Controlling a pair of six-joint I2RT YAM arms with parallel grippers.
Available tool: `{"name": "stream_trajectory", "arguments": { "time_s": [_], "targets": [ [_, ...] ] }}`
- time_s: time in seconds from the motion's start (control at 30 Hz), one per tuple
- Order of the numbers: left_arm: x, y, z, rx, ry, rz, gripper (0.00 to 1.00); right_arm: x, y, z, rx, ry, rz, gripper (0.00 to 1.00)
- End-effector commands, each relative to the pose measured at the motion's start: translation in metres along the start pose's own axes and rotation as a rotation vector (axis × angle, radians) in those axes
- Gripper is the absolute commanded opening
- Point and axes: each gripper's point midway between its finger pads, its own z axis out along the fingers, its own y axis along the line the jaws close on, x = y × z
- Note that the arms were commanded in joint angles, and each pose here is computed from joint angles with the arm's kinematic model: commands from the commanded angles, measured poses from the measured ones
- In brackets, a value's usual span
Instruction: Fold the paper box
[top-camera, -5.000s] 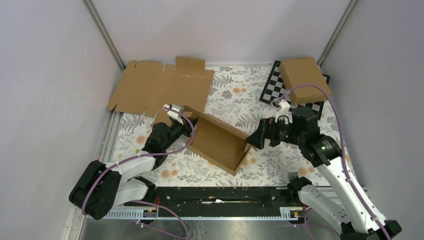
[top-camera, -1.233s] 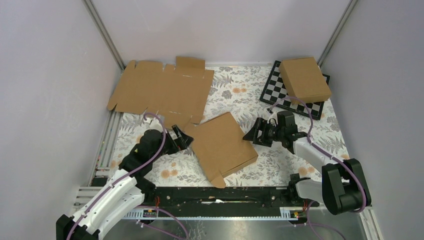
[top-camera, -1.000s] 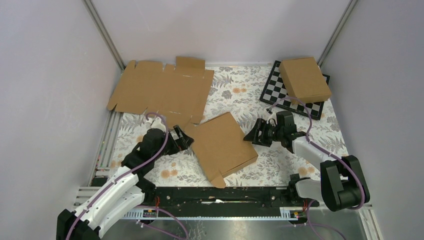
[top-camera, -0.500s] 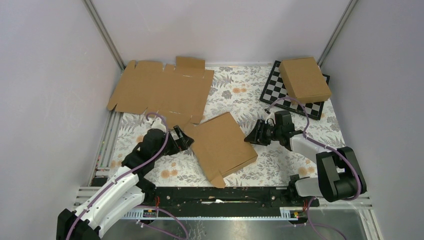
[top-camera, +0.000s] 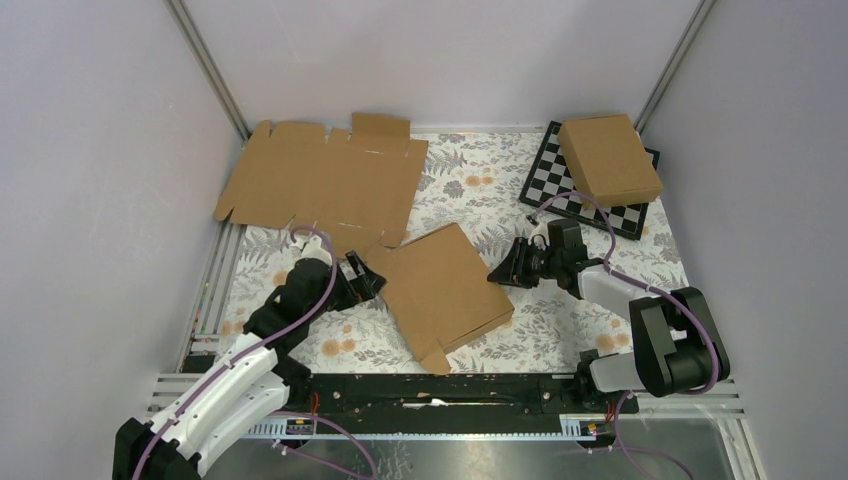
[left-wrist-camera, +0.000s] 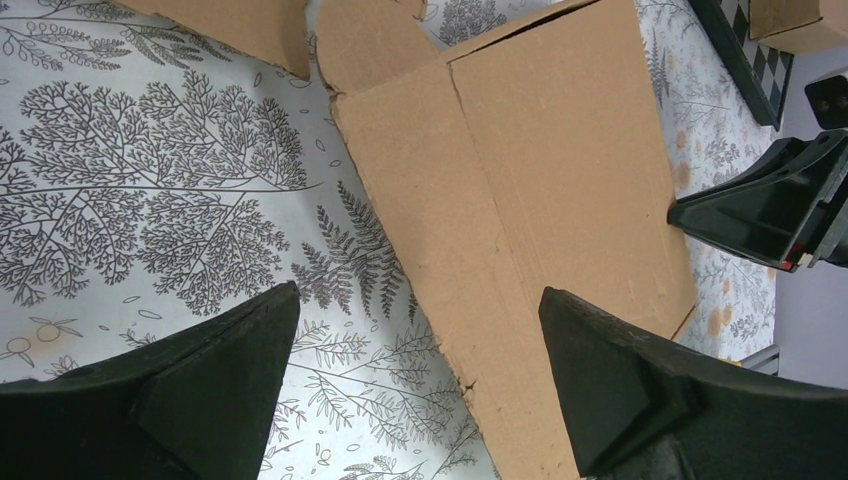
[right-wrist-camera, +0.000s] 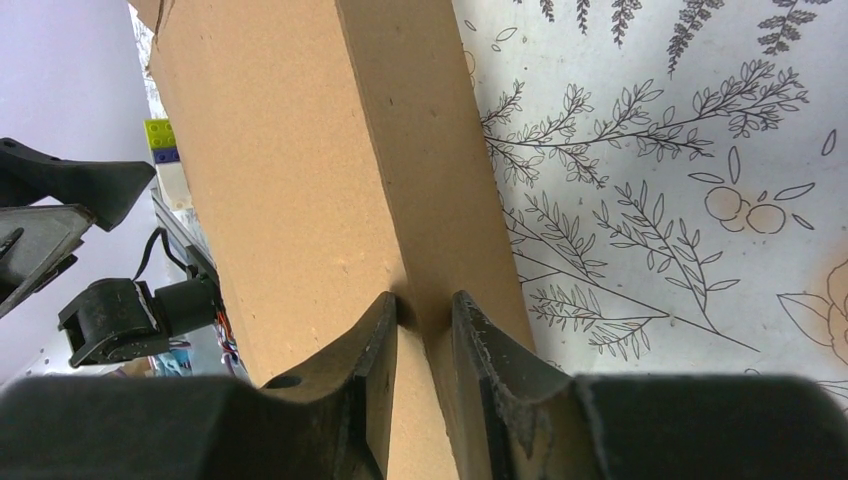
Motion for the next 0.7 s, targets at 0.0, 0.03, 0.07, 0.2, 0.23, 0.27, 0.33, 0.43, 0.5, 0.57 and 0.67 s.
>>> {"name": "stream_trajectory", "arguments": {
  "time_s": [0.0, 0.03, 0.07, 0.2, 0.23, 0.27, 0.33, 0.43, 0.5, 0.57, 0.67],
  "targets": [
    [-0.009, 0.000, 0.002, 0.006, -0.052, -0.008, 0.99, 0.003, -0.035, 0.001, 0.168, -0.009, 0.008, 0.13],
    [-0.009, -0.001, 0.002, 0.005, -0.052, -0.008, 0.99, 0.002, -0.035, 0.000, 0.173, -0.008, 0.006, 0.10],
    [-0.009, -0.001, 0.002, 0.004, -0.050, -0.007, 0.99, 0.000, -0.036, -0.001, 0.181, -0.011, 0.004, 0.07],
    [-0.010, 0.000, 0.002, -0.001, -0.050, -0.005, 0.99, -0.004, -0.039, -0.005, 0.204, -0.029, -0.001, 0.04],
    [-0.010, 0.000, 0.001, -0.001, -0.049, -0.005, 0.99, -0.005, -0.039, -0.007, 0.204, -0.036, -0.002, 0.04],
    [-0.009, 0.000, 0.001, -0.002, -0.049, -0.005, 0.99, -0.006, -0.039, -0.008, 0.203, -0.042, -0.004, 0.05],
    [-0.008, 0.000, 0.001, 0.000, -0.048, -0.006, 0.99, -0.009, -0.040, -0.012, 0.208, -0.060, -0.011, 0.05],
    [-0.006, 0.002, 0.002, -0.003, -0.044, -0.010, 0.99, -0.012, -0.044, -0.015, 0.222, -0.080, -0.007, 0.07],
    [-0.004, 0.004, 0.003, -0.011, -0.041, -0.032, 0.99, -0.013, -0.046, -0.016, 0.227, -0.083, 0.003, 0.12],
    [-0.001, 0.009, 0.005, -0.026, -0.033, -0.072, 0.99, -0.012, -0.048, -0.016, 0.227, -0.079, 0.012, 0.15],
    [0.006, 0.014, 0.009, -0.030, -0.012, -0.117, 0.99, -0.012, -0.048, -0.015, 0.215, -0.070, 0.028, 0.22]
  ]
}}
